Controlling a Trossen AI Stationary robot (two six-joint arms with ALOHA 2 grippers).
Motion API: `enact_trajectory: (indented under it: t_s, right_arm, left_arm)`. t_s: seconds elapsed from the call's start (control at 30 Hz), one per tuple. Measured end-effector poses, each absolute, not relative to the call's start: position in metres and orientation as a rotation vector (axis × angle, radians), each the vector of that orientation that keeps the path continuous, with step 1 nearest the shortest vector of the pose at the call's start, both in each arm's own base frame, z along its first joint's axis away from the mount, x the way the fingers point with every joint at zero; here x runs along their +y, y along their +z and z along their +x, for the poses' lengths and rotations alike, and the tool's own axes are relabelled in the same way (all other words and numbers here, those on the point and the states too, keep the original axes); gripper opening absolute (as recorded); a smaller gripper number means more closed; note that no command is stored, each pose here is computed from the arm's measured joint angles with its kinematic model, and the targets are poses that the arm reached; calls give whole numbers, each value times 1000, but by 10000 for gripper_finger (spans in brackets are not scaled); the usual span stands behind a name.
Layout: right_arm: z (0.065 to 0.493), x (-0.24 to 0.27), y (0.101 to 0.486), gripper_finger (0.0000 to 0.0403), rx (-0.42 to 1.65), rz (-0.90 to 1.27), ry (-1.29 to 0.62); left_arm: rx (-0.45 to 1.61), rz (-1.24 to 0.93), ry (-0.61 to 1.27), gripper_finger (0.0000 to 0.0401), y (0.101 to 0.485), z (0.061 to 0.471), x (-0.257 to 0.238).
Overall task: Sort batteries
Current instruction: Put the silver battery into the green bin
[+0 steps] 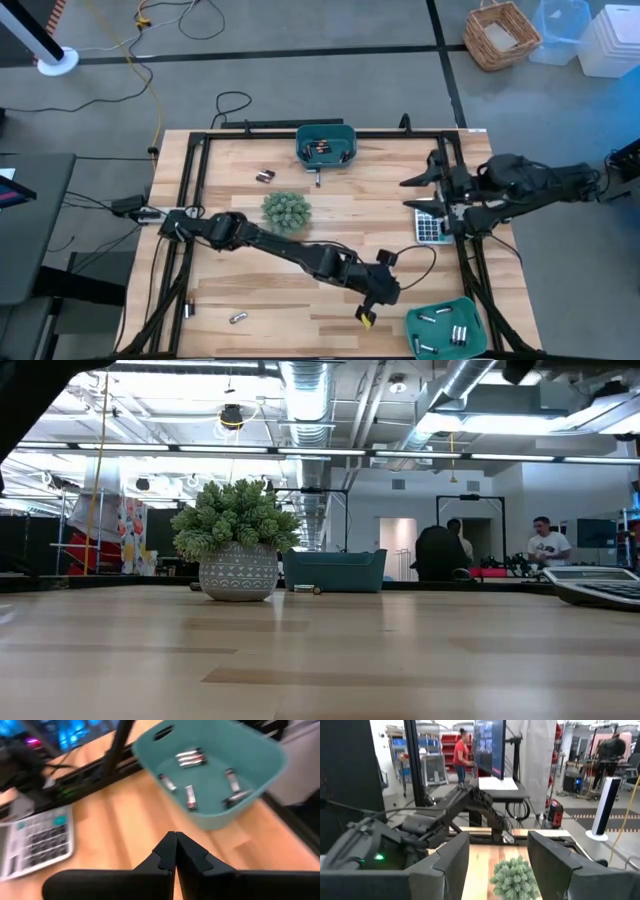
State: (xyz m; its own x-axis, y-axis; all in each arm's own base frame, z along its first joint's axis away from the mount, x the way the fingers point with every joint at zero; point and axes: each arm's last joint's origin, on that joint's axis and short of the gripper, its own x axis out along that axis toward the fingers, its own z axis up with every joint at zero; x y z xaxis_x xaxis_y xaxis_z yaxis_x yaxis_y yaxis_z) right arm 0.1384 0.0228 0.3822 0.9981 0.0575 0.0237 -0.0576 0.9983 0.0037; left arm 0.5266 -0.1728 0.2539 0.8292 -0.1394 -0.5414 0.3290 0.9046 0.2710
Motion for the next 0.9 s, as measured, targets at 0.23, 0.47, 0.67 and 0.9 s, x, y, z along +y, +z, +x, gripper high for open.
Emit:
enact_trajectory:
  t_s: [0.23,0.47,0.67,0.9]
  right_arm:
    - [155,26,375,215,31,-4,58]
    - [167,31,374,215,21,-19,72]
    - [168,34,374,215,17,-30,90]
    - [174,35,371,215,34,-48,87]
  left_arm:
    - [503,366,-188,1,277,517,-176]
    - [358,312,-158,0,285,472,-155]
    - [309,244,-110,0,271,377,-129]
    - [554,5,-132,0,261,271,-129]
